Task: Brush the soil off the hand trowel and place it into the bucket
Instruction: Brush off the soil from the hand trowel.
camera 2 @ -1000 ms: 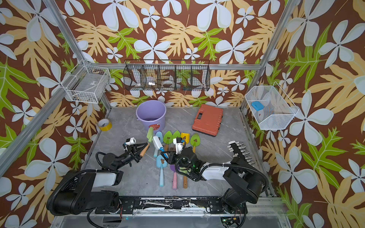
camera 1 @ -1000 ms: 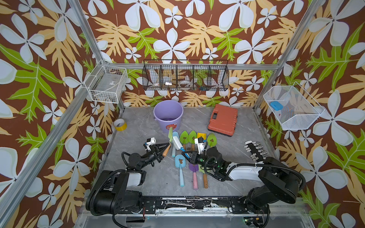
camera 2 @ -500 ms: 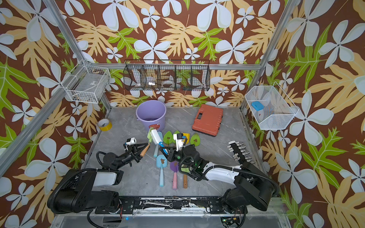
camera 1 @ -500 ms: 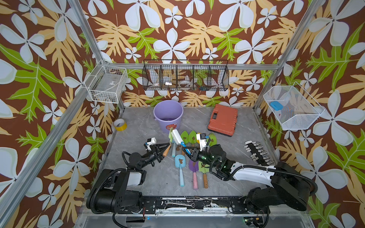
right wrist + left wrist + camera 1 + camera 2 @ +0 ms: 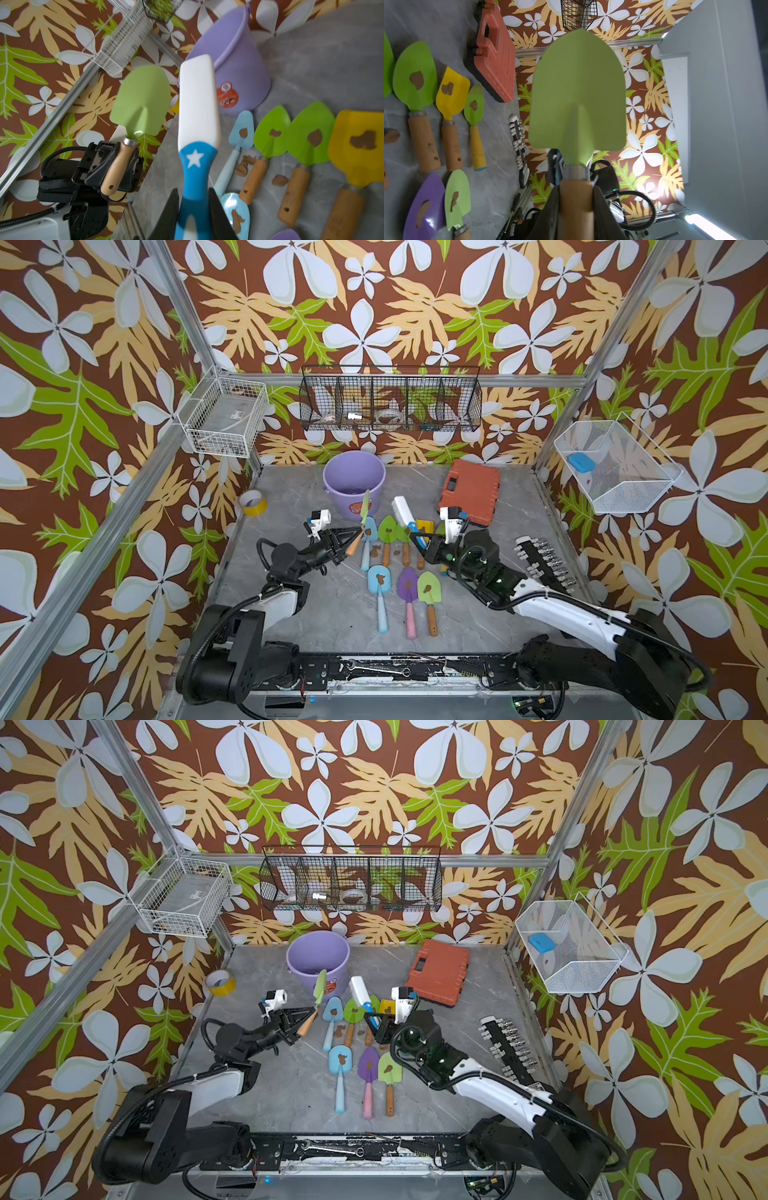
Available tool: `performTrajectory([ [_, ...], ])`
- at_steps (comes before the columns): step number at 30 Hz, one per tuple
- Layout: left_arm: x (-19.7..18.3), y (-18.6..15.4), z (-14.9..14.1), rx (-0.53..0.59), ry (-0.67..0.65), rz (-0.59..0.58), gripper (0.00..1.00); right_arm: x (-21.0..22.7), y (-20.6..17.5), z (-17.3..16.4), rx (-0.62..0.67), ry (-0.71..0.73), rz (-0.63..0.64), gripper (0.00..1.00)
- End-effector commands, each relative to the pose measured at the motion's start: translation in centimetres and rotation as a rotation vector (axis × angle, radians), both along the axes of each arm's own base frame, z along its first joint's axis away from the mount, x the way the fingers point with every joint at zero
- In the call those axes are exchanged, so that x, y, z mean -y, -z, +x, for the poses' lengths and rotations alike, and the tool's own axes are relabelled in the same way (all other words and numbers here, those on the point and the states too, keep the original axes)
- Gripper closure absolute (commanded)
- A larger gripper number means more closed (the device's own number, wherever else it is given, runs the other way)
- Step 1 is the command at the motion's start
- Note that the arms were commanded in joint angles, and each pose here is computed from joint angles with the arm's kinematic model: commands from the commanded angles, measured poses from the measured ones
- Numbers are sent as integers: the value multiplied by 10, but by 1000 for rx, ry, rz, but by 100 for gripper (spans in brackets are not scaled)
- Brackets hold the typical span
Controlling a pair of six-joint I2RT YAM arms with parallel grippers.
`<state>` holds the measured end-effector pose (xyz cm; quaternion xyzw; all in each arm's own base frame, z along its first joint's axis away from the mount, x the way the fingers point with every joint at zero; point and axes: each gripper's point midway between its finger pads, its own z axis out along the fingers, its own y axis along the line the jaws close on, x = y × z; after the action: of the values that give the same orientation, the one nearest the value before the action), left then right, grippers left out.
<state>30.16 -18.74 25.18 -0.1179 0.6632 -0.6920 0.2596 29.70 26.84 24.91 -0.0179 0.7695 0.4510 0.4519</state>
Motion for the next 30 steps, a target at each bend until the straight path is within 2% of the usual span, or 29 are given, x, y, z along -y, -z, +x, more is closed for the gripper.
performTrajectory([
  [1, -4, 80, 12, -72, -88, 642, 100, 30, 12, 7, 0, 70, -247, 100],
  [3, -6, 75, 16, -44, -118, 877, 100, 31, -6, 9, 29, 61, -311, 100],
  [6, -11, 76, 18, -50, -122, 1051, 100, 28, -24, 9, 53, 32, -353, 100],
  [9, -17, 78, 12, -20, -150, 1331, 100, 20, -36, 9, 68, -10, -359, 100],
  [11, -16, 77, 7, -1, -153, 1447, 100, 14, -38, 8, 70, -41, -352, 100],
  [17, -15, 76, -2, 43, -148, 1581, 100, -31, -10, 0, 0, -209, -368, 100],
  [24, -9, 61, -4, 99, -149, 1613, 100, -79, 18, -12, -59, -364, -387, 100],
  [28, -15, 52, -3, 126, -181, 1624, 100, -72, 49, 3, -129, -323, -473, 100],
  [30, -19, 48, -2, 138, -198, 1642, 100, -57, 50, 17, -140, -264, -467, 100],
])
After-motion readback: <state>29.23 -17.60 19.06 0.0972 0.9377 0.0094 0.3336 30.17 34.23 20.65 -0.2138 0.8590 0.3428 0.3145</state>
